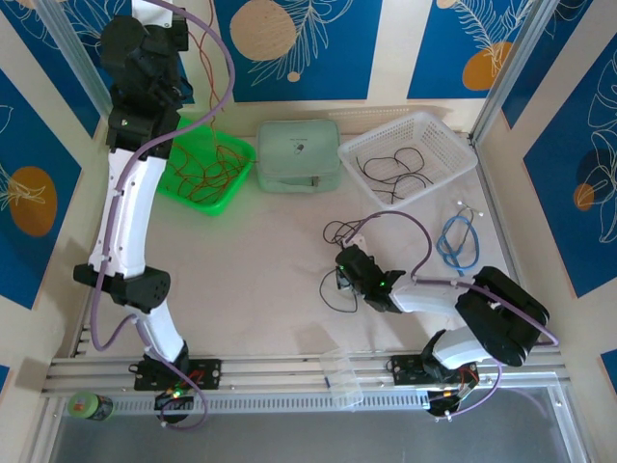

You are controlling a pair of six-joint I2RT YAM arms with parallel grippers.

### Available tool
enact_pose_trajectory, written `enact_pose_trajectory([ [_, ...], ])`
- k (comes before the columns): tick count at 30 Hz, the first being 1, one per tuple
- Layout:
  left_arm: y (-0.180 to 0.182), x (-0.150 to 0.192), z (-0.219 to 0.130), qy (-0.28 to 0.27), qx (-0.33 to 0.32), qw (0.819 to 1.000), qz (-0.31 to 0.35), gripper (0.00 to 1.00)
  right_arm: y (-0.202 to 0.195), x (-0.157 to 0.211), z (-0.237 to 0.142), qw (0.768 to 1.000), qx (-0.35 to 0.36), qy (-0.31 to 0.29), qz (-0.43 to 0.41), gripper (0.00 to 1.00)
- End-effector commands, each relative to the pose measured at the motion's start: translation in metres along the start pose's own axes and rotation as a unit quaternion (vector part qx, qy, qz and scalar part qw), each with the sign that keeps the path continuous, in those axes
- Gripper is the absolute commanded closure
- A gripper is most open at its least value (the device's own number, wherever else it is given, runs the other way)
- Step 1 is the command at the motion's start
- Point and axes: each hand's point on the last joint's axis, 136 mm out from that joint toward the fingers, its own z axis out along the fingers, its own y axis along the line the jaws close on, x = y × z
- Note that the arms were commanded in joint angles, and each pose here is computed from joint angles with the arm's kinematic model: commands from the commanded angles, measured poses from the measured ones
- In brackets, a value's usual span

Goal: Untangle the cables

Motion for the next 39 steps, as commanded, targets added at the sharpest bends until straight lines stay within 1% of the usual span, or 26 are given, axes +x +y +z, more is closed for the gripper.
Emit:
enact_pose_trajectory([
  [1,0.012,0.001,0.015,-0.021,-0.035,0.999,0.016,1.0,0.008,-0.01,-0.001,1.0,-0.006,-0.007,0.009,1.0],
  [6,0.005,0.031,0.036,-0.01,-0.056,0.997,0.055,1.0,0.007,-0.007,-0.002,1.0,-0.003,-0.001,0.008,1.0],
  [9,0.003,0.06,0.05,0.005,-0.069,0.995,0.077,1.0,0.006,-0.007,-0.003,1.0,0.0,0.001,0.011,1.0],
  [12,0.0,0.106,0.065,0.027,-0.081,0.993,0.082,1.0,0.006,-0.007,-0.005,1.0,0.001,0.001,0.011,1.0],
  [15,-0.004,0.158,0.077,0.06,-0.085,0.992,0.066,1.0,0.006,-0.008,-0.008,1.0,0.004,0.001,0.01,1.0],
  [19,-0.023,0.227,0.077,0.113,-0.066,0.99,0.049,1.0,0.008,-0.013,-0.015,1.0,0.002,-0.002,0.014,1.0],
  [21,-0.031,0.256,0.068,0.139,-0.058,0.988,0.039,1.0,0.011,-0.02,-0.021,1.0,-0.006,-0.005,0.015,1.0],
  [24,-0.035,0.297,0.044,0.176,-0.056,0.983,0.016,1.0,0.018,-0.043,-0.039,0.999,-0.025,-0.021,0.012,1.0],
  [30,-0.031,0.372,-0.021,0.263,-0.068,0.962,-0.029,1.0,0.016,-0.115,-0.099,0.994,-0.053,-0.097,0.017,1.0],
  [34,-0.028,0.416,-0.056,0.315,-0.08,0.945,-0.027,1.0,0.0,-0.163,-0.147,0.987,-0.063,-0.148,0.026,1.0],
  [39,-0.029,0.464,-0.08,0.383,-0.083,0.92,-0.02,1.0,-0.034,-0.222,-0.199,0.977,-0.073,-0.19,0.064,1.0],
])
